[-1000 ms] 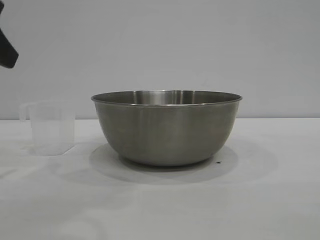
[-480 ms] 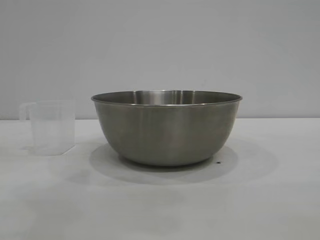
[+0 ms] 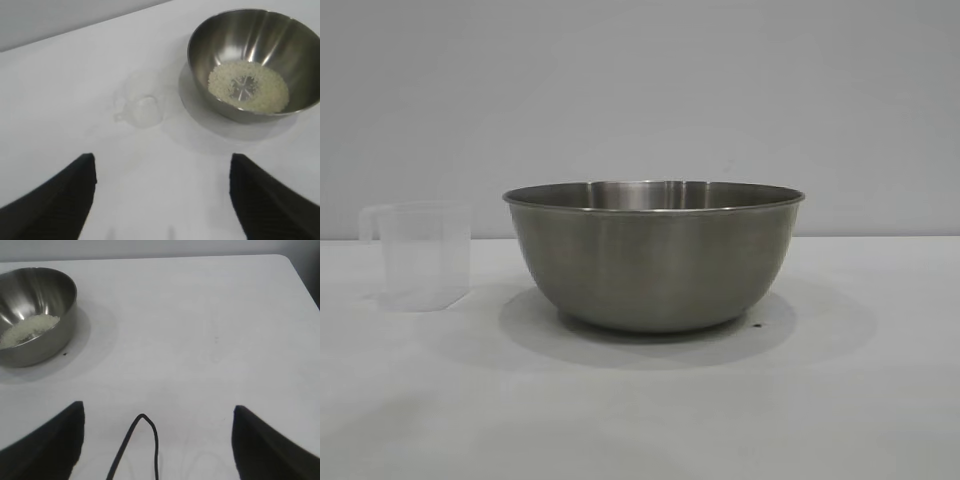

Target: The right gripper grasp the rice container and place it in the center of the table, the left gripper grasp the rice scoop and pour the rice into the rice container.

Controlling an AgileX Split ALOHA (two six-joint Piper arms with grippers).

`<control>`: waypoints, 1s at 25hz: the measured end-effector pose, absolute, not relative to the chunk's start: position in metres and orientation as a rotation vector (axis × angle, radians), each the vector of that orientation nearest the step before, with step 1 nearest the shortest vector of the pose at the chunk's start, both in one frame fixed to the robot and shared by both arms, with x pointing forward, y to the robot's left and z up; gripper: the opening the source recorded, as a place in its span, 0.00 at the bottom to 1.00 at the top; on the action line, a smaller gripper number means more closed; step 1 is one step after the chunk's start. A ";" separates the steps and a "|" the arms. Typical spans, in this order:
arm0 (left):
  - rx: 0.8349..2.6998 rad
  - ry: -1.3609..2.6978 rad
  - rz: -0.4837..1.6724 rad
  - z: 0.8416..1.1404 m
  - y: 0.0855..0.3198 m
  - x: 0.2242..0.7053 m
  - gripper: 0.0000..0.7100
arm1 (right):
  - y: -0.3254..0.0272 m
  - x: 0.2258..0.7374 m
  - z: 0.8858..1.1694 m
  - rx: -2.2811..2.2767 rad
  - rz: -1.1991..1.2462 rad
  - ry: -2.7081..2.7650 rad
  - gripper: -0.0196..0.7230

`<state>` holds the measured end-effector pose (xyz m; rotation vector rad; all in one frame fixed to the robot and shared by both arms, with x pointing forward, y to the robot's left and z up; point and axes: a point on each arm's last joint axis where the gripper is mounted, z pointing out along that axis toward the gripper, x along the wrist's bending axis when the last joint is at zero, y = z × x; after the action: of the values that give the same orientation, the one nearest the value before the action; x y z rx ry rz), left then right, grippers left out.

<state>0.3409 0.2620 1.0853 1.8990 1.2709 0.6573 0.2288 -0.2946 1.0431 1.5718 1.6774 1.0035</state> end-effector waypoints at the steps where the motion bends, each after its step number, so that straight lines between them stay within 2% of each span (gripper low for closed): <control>1: 1.909 1.276 0.650 1.085 0.264 0.335 0.72 | -0.295 0.229 1.043 1.572 1.004 1.677 0.78; 2: 1.920 1.282 0.642 1.085 0.267 0.328 0.72 | -0.295 0.229 1.043 1.572 1.004 1.677 0.78; 3: 1.930 1.287 0.635 1.085 0.269 0.322 0.66 | -0.295 0.229 1.043 1.572 1.004 1.677 0.78; 4: 1.942 1.293 0.627 1.084 0.271 0.315 0.64 | -0.295 0.229 1.043 1.572 1.004 1.677 0.78; 12: 1.974 1.303 0.606 1.079 0.289 0.264 0.65 | -0.295 0.229 1.043 1.572 1.004 1.677 0.78; 16: 1.959 1.298 0.681 1.076 0.300 0.246 0.65 | -0.295 0.229 1.043 1.572 1.004 1.677 0.78; 25: 1.886 1.366 0.722 1.048 0.311 0.232 0.65 | -0.295 0.229 1.043 1.572 1.004 1.677 0.78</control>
<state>0.2318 0.3106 1.0476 1.8860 1.3661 0.7218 0.2288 -0.2946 1.0431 1.5718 1.6774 1.0035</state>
